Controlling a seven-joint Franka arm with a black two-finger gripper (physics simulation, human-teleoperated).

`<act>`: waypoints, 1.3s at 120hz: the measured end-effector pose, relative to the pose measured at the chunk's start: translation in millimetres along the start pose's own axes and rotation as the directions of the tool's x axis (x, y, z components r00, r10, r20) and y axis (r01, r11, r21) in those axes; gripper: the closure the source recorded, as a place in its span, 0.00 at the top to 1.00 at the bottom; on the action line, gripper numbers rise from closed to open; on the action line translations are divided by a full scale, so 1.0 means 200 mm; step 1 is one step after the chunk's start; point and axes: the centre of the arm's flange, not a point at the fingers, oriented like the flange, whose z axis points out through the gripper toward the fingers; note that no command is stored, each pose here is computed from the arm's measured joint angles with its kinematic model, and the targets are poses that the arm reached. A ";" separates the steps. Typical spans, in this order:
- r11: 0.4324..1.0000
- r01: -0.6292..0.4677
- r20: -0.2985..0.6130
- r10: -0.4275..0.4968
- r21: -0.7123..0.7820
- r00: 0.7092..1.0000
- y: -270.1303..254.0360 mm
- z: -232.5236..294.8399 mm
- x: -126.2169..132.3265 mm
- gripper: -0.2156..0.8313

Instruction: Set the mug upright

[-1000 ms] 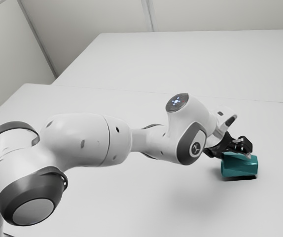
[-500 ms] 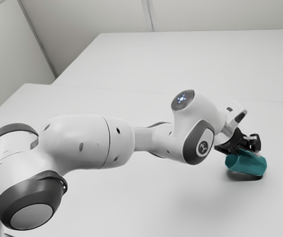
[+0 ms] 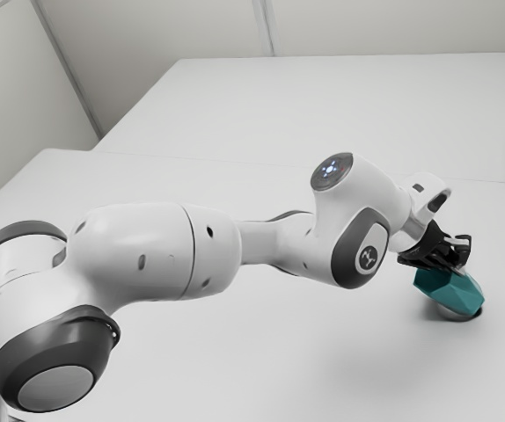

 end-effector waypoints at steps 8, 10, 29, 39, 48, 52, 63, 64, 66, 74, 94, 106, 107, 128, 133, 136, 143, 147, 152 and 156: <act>1.000 0.000 0.005 0.000 -0.001 1.000 0.01 -0.02 0.00 0.05; 1.000 0.000 0.007 0.000 -0.002 1.000 0.01 -0.03 0.01 0.05; 1.000 0.009 0.040 -0.009 -0.003 0.999 0.01 -0.19 0.07 0.04; 0.999 0.037 0.065 -0.039 0.021 0.997 -0.10 -0.32 0.20 0.04; 0.996 0.065 0.091 -0.071 0.067 0.993 -0.27 -0.43 0.32 0.04; 0.993 0.073 0.100 -0.082 0.092 0.992 -0.35 -0.48 0.37 0.04; 0.983 0.090 0.127 -0.111 0.162 0.986 -0.56 -0.60 0.48 0.04; 0.982 0.091 0.129 -0.113 0.167 0.985 -0.58 -0.61 0.48 0.04; 0.979 0.094 0.134 -0.119 0.179 0.984 -0.61 -0.63 0.50 0.04; 0.969 0.102 0.148 -0.138 0.227 0.979 -0.74 -0.72 0.56 0.04; 0.920 0.126 0.151 -0.194 0.371 0.969 -1.16 -0.97 0.70 0.04; 0.881 0.133 0.135 -0.216 0.454 0.967 -1.39 -1.14 0.76 0.04; 0.877 0.135 0.134 -0.219 0.461 0.967 -1.41 -1.15 0.76 0.04; 0.806 0.166 0.127 -0.285 0.568 0.950 -1.78 -1.30 0.79 0.04; 0.793 0.173 0.126 -0.299 0.584 0.946 -1.85 -1.32 0.78 0.04; 0.786 0.178 0.127 -0.309 0.592 0.943 -1.89 -1.33 0.78 0.04; 0.771 0.189 0.126 -0.328 0.608 0.936 -1.98 -1.35 0.77 0.04; 0.766 0.191 0.128 -0.335 0.613 0.933 -2.01 -1.35 0.77 0.04; 0.761 0.194 0.132 -0.344 0.619 0.929 -2.05 -1.35 0.75 0.04; 0.757 0.198 0.134 -0.352 0.622 0.926 -2.08 -1.35 0.75 0.04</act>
